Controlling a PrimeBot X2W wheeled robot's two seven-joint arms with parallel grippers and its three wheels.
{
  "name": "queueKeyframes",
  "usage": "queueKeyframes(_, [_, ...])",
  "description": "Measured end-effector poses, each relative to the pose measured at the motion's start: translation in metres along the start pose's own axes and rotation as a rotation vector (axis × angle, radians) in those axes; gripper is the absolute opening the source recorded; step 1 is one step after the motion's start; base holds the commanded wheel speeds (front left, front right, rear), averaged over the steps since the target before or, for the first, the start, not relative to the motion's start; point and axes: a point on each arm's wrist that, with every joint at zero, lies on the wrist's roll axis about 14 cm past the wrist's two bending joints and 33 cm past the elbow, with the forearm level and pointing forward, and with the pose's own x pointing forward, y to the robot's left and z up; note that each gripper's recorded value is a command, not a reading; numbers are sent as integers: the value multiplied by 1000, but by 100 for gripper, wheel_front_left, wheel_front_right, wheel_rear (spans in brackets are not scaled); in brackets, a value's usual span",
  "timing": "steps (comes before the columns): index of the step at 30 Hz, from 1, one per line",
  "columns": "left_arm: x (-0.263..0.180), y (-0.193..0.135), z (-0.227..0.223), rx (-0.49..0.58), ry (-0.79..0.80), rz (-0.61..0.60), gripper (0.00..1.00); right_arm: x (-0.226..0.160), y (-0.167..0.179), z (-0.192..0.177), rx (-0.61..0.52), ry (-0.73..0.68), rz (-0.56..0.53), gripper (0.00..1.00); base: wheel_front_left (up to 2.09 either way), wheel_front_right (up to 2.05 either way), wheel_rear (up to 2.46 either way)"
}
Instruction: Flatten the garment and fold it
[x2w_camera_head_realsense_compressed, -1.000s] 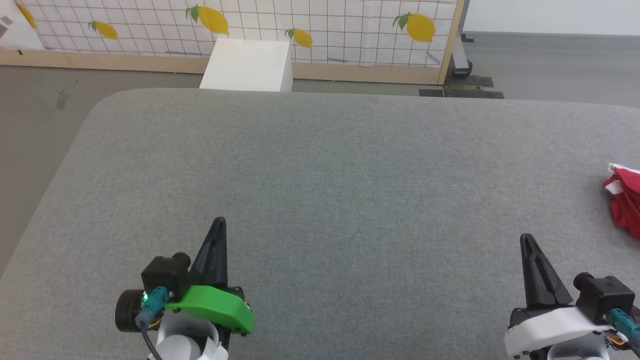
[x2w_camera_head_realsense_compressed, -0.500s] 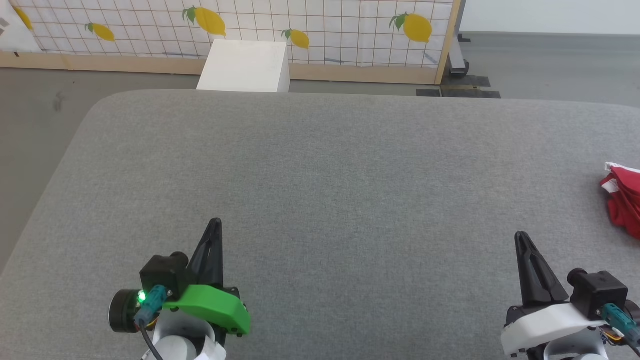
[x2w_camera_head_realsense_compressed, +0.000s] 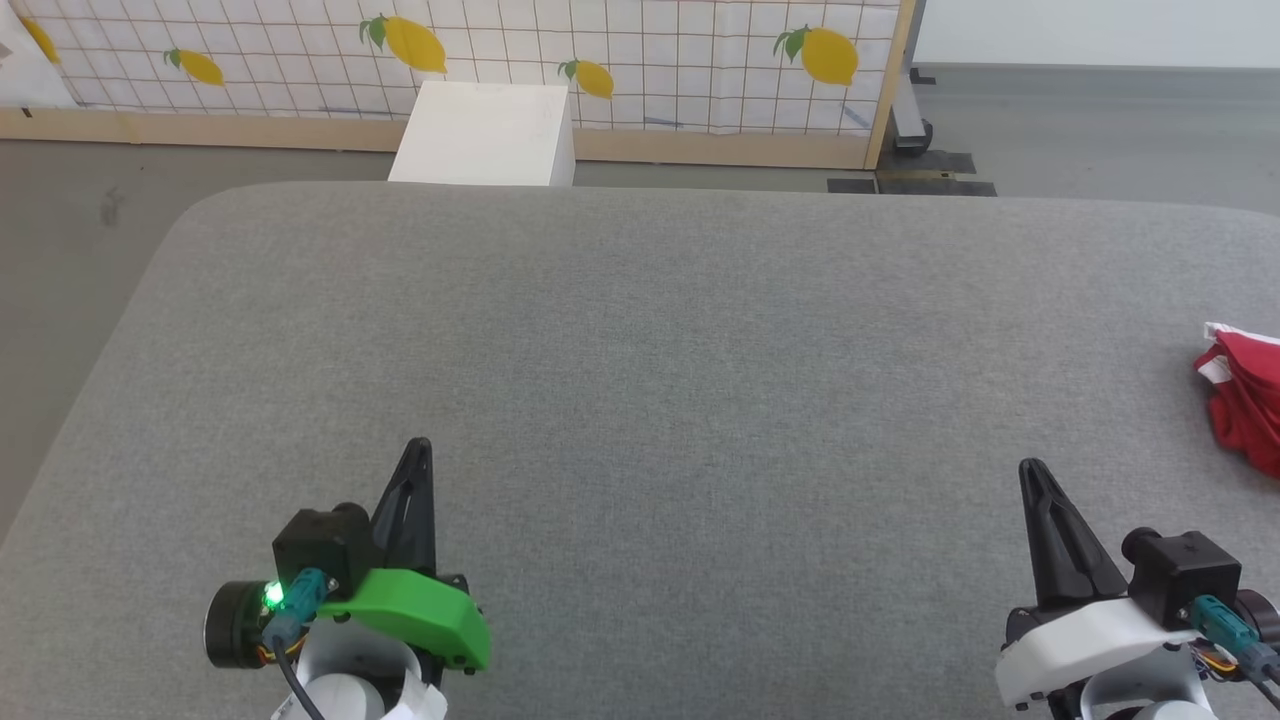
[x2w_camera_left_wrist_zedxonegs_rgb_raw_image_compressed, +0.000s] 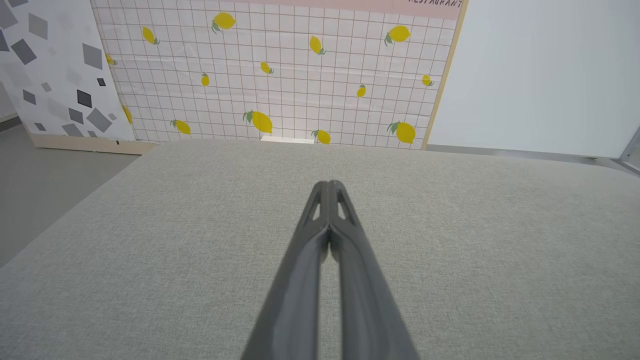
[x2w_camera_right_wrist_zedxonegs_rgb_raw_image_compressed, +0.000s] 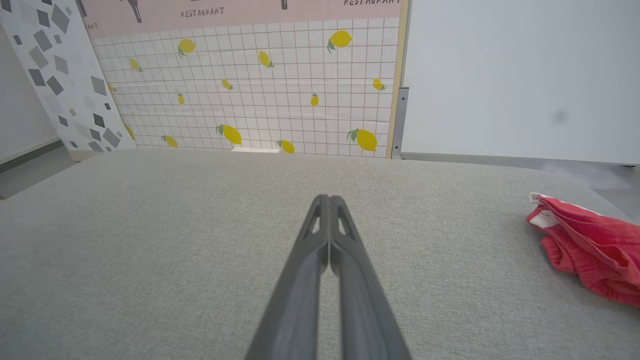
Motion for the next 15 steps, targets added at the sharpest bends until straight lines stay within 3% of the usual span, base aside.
queueKeyframes(15, [-1,3,-1,34,21,9,0,0,3,0,-19,19,10,0,0,0,0])
